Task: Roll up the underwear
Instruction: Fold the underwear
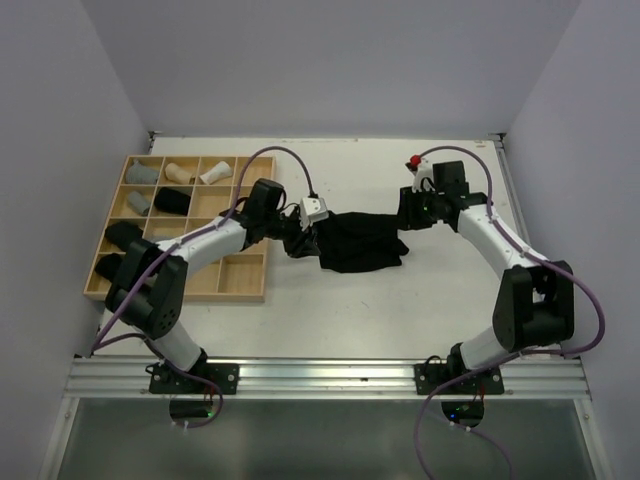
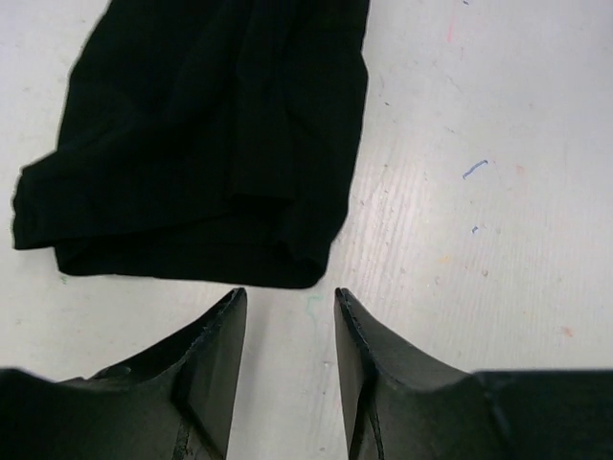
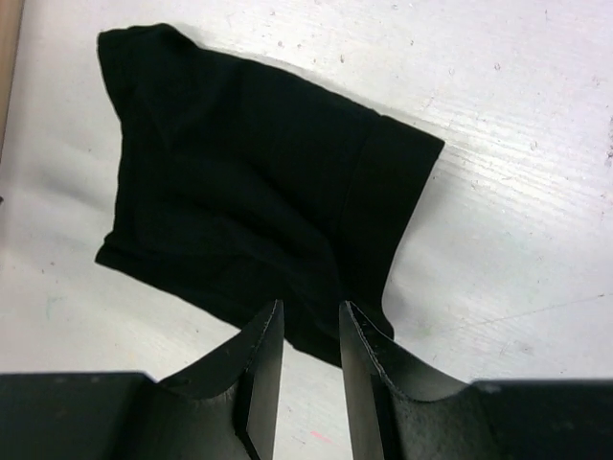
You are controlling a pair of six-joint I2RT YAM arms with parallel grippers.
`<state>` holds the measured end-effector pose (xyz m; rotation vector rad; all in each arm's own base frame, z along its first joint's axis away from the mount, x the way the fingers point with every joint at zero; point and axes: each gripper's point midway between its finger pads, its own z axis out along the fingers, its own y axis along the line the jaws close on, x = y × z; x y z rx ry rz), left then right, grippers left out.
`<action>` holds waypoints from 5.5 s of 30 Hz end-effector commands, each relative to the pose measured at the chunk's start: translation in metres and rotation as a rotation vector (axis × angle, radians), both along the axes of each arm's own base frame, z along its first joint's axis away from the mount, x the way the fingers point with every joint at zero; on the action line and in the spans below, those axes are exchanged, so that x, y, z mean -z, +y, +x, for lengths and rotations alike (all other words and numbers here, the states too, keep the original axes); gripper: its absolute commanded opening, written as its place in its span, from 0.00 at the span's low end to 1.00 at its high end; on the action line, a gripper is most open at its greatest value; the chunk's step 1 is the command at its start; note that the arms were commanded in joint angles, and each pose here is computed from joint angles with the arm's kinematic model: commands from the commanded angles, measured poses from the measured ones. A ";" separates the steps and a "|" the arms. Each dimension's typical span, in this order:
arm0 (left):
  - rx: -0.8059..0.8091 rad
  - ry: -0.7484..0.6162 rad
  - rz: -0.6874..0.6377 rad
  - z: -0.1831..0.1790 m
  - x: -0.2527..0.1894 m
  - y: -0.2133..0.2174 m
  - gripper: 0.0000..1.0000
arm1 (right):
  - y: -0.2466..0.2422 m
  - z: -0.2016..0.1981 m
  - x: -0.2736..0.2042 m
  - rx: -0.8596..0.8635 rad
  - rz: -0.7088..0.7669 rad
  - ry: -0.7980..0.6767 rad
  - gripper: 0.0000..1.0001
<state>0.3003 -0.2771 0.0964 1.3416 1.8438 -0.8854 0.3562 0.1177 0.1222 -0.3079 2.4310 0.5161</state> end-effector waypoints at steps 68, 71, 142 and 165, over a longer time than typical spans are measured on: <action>-0.005 -0.154 0.035 0.022 -0.038 -0.027 0.47 | 0.022 -0.030 0.098 0.094 0.001 0.362 0.12; -0.065 -0.138 0.023 0.033 -0.038 -0.026 0.48 | 0.032 -0.054 0.113 0.072 -0.028 0.421 0.11; -0.154 0.175 0.068 0.079 0.044 -0.087 0.53 | 0.041 -0.148 0.118 0.100 -0.089 0.482 0.47; -0.397 0.195 -0.049 0.128 0.035 -0.061 0.35 | 0.034 -0.133 0.140 0.117 -0.180 0.517 0.30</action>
